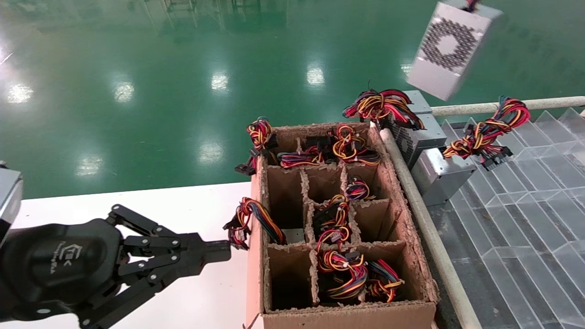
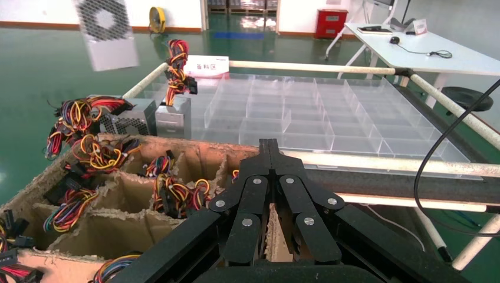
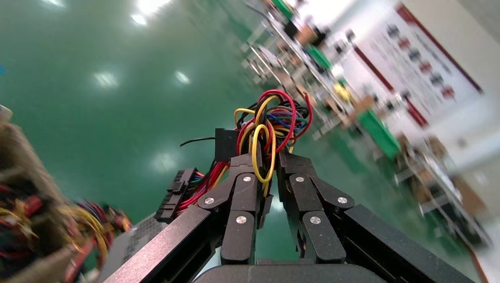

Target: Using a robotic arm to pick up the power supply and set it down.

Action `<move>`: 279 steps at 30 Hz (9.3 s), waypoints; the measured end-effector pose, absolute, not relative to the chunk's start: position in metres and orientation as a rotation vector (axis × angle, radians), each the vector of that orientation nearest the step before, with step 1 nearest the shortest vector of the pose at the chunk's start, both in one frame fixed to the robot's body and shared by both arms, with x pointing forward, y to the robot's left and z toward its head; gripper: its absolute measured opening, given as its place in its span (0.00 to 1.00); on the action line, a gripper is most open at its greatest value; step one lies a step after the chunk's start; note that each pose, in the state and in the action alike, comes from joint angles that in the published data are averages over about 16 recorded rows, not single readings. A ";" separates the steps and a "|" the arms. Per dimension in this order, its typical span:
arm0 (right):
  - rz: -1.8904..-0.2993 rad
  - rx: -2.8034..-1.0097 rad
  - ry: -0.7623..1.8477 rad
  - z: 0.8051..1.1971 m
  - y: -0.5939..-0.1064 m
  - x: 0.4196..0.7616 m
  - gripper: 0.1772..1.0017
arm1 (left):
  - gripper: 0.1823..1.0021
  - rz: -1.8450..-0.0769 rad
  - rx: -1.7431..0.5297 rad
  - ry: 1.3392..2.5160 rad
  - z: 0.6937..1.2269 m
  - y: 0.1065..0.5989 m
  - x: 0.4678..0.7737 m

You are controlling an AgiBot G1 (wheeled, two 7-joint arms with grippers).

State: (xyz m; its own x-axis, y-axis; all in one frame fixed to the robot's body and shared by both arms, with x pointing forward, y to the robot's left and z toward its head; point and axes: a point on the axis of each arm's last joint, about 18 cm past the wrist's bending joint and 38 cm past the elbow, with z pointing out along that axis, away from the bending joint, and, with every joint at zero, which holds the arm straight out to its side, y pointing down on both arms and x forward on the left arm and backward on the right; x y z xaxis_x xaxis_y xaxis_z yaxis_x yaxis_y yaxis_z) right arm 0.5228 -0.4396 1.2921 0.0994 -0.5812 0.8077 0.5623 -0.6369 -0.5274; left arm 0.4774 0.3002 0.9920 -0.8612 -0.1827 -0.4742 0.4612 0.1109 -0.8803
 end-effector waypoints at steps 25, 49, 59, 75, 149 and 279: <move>-1.661 -1.416 0.509 1.211 -0.518 0.599 0.05 | 0.01 -1.801 0.270 1.923 0.992 0.300 0.477; -1.542 -1.387 0.610 1.172 -0.493 0.647 0.05 | 0.01 -1.801 0.270 1.923 0.992 0.300 0.477; -1.495 -1.410 0.597 1.164 -0.474 0.660 0.05 | 0.01 -1.801 0.270 1.923 0.992 0.300 0.477; -1.466 -1.455 0.626 1.145 -0.455 0.682 0.05 | 0.01 -1.801 0.270 1.923 0.992 0.300 0.477; -0.984 -1.480 0.021 1.068 -0.358 0.579 1.00 | 0.17 -1.801 0.270 1.923 0.992 0.300 0.477; -0.556 -1.594 -0.228 0.993 -0.303 0.476 1.00 | 1.00 -1.801 0.269 1.923 0.992 0.300 0.477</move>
State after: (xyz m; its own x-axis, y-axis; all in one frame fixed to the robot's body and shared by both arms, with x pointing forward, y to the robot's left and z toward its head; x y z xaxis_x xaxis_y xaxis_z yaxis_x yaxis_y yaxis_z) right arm 0.4763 -0.3025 0.9927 0.8591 -0.1816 0.4785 0.4652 -0.1125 -0.8780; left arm 0.4775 0.3002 0.9920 -0.8613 -0.1833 -0.4740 0.4610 0.1108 -0.8805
